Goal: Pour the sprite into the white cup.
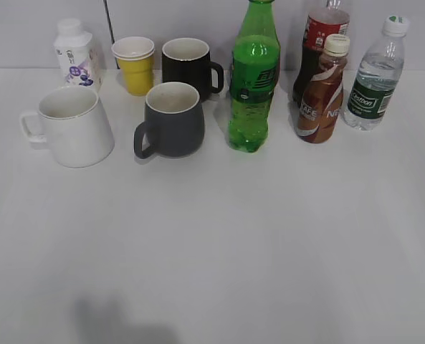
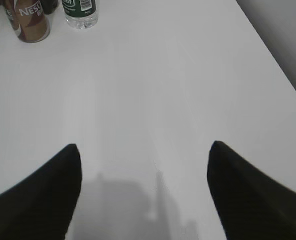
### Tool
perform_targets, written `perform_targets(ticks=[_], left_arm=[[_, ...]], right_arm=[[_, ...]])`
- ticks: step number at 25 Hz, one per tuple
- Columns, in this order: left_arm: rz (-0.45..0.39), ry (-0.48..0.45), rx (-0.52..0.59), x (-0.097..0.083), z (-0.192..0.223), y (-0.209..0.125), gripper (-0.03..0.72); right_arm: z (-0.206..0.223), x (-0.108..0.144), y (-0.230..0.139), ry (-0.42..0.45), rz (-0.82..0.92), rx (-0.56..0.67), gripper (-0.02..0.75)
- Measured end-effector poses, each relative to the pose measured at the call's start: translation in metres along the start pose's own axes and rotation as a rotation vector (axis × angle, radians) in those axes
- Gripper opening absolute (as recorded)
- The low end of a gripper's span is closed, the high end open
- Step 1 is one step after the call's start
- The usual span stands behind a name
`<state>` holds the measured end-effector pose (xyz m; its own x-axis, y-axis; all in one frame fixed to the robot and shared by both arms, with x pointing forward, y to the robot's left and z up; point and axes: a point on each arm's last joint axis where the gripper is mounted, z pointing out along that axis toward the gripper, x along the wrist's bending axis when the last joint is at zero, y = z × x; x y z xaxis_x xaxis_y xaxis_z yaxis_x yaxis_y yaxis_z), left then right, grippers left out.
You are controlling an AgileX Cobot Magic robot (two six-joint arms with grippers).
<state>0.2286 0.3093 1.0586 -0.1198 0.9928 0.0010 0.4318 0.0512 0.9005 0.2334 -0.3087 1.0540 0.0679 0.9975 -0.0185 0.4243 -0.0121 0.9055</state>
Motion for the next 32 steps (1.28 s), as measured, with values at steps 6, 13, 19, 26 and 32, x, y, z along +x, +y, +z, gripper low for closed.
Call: perform_targets(ticks=[6,13,19,26,32], left_arm=[[0.0,0.0,0.0,0.0,0.0,0.0,0.213],[0.0,0.0,0.0,0.0,0.0,0.0,0.213],[0.0,0.0,0.0,0.0,0.0,0.0,0.213],[0.0,0.0,0.0,0.0,0.0,0.0,0.213],[0.0,0.0,0.0,0.0,0.0,0.0,0.213]], right_arm=[[0.0,0.0,0.0,0.0,0.0,0.0,0.587],[0.0,0.0,0.0,0.0,0.0,0.0,0.587],[0.0,0.0,0.0,0.0,0.0,0.0,0.587],[0.0,0.0,0.0,0.0,0.0,0.0,0.587],[0.0,0.0,0.0,0.0,0.0,0.0,0.587]])
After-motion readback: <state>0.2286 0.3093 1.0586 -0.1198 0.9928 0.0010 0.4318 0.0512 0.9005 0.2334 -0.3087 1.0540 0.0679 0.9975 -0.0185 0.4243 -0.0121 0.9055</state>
